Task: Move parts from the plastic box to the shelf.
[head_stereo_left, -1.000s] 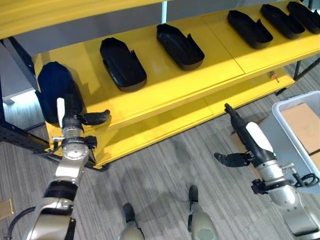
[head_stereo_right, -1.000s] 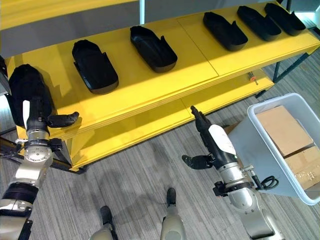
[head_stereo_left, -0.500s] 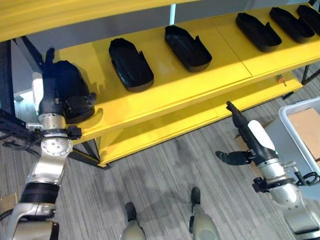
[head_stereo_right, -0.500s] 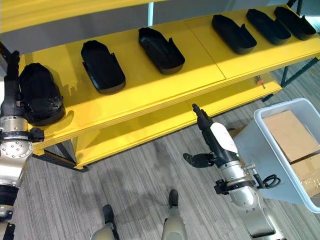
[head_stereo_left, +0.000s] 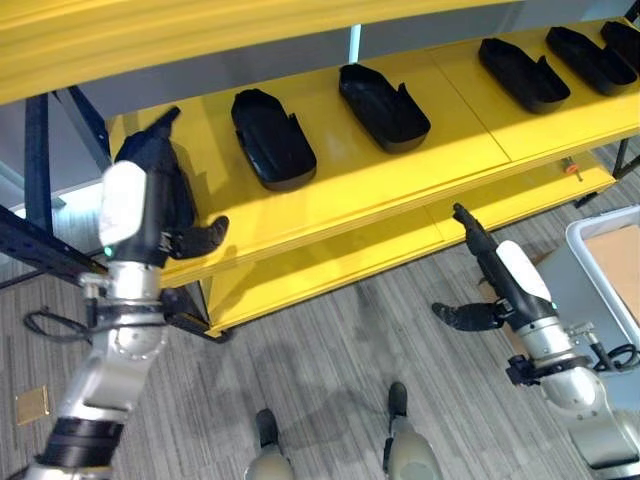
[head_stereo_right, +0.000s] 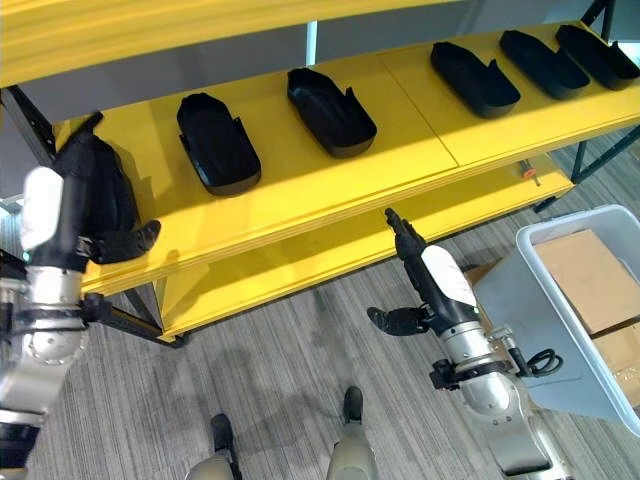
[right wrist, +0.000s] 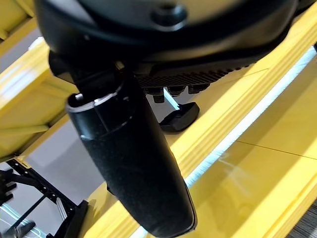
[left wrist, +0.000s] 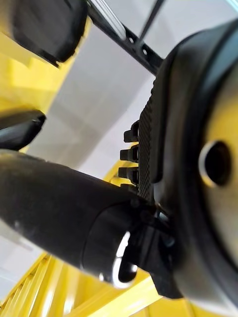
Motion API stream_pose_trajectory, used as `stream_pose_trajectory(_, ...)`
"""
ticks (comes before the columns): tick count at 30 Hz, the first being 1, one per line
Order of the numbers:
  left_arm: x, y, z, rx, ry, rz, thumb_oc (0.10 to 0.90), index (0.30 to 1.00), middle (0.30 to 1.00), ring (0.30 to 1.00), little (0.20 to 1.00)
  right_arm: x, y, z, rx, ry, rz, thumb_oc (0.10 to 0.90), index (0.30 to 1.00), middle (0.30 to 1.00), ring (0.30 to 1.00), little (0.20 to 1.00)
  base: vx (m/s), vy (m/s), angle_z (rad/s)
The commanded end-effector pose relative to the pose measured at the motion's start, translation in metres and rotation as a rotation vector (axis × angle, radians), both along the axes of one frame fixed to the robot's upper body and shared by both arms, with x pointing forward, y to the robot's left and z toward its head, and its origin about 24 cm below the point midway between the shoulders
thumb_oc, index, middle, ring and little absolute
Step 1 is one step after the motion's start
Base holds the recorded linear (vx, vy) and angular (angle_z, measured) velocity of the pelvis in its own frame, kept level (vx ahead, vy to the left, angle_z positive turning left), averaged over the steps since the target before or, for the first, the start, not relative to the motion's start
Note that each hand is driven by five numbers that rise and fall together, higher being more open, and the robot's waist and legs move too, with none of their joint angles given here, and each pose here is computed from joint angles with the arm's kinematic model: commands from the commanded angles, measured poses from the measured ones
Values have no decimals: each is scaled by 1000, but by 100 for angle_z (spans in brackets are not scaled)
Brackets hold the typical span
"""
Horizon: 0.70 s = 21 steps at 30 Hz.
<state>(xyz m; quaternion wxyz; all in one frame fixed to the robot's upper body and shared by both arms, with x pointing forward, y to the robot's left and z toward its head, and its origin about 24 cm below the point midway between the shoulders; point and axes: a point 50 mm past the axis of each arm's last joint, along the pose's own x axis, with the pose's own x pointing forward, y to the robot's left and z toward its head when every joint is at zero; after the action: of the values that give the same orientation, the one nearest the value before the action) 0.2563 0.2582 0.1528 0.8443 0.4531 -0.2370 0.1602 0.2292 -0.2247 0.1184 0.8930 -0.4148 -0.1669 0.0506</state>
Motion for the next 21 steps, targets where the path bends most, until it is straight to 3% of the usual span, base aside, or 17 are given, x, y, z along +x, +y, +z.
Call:
stream_pose_trajectory(1,-5,8,53,137,-227,40,900,1000,1000,1000,1000,1,1,49,1,-268,9,900,1000,1000,1000,1000,-1,-42,12)
stream_pose_trajectory(8,-30,10,36,228,-181,115,900,1000,1000,1000,1000,-6,-5,49,-21,-272,-36,900,1000,1000,1000,1000,-4,-44,7)
stream_pose_trajectory(21,-46,20,4,311,-46,219,900,1000,1000,1000,1000,-11,-10,47,-35,-267,-69,900,1000,1000,1000,1000,-9,-28,4)
